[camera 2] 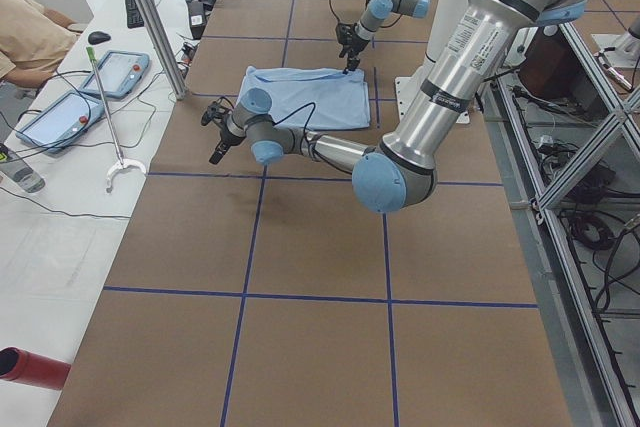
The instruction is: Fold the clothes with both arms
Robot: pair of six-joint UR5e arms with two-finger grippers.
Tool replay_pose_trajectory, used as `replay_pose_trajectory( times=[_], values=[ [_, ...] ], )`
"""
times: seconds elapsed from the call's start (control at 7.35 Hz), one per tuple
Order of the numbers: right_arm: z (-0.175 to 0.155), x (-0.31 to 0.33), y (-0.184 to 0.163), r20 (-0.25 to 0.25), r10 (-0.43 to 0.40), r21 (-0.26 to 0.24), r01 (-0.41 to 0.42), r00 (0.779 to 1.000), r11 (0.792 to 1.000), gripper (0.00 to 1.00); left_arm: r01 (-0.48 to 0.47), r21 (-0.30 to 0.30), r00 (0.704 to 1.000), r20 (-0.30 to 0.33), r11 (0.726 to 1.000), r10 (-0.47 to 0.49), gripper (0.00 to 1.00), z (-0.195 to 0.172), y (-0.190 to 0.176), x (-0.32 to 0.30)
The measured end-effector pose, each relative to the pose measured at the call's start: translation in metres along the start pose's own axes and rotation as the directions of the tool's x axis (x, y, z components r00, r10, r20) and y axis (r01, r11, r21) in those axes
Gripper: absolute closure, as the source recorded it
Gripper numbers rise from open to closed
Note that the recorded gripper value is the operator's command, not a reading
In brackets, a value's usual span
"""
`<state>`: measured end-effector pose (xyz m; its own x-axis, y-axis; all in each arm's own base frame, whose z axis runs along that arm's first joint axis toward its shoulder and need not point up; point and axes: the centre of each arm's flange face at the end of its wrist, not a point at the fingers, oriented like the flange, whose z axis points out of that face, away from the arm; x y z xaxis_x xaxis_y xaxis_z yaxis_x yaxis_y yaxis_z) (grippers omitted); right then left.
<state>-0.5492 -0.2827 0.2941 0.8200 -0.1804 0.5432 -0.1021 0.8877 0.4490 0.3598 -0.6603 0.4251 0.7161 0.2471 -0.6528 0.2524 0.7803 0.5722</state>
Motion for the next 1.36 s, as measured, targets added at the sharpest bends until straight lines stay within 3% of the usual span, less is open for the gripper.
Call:
replay_pose_trajectory(
  times=[0.54,1.09,1.36],
  values=[
    [0.013,0.007,-0.002,-0.033,-0.019,-0.026,0.018,0.999,0.999,0.05,-0.002,-0.002,1.0,0.0,1.0,0.002,0.0,0.001,0.001,0.0],
    [0.038,0.05,-0.034,-0.141,-0.037,-0.058,0.029,0.989,0.998,0.06,-0.002,-0.003,1.0,0.0,1.0,0.002,0.0,0.001,0.002,0.001],
    [0.05,0.085,-0.052,-0.187,-0.031,-0.073,0.017,0.982,0.997,0.03,-0.003,0.0,1.0,-0.003,1.0,0.003,0.0,0.001,0.002,0.001]
  ],
)
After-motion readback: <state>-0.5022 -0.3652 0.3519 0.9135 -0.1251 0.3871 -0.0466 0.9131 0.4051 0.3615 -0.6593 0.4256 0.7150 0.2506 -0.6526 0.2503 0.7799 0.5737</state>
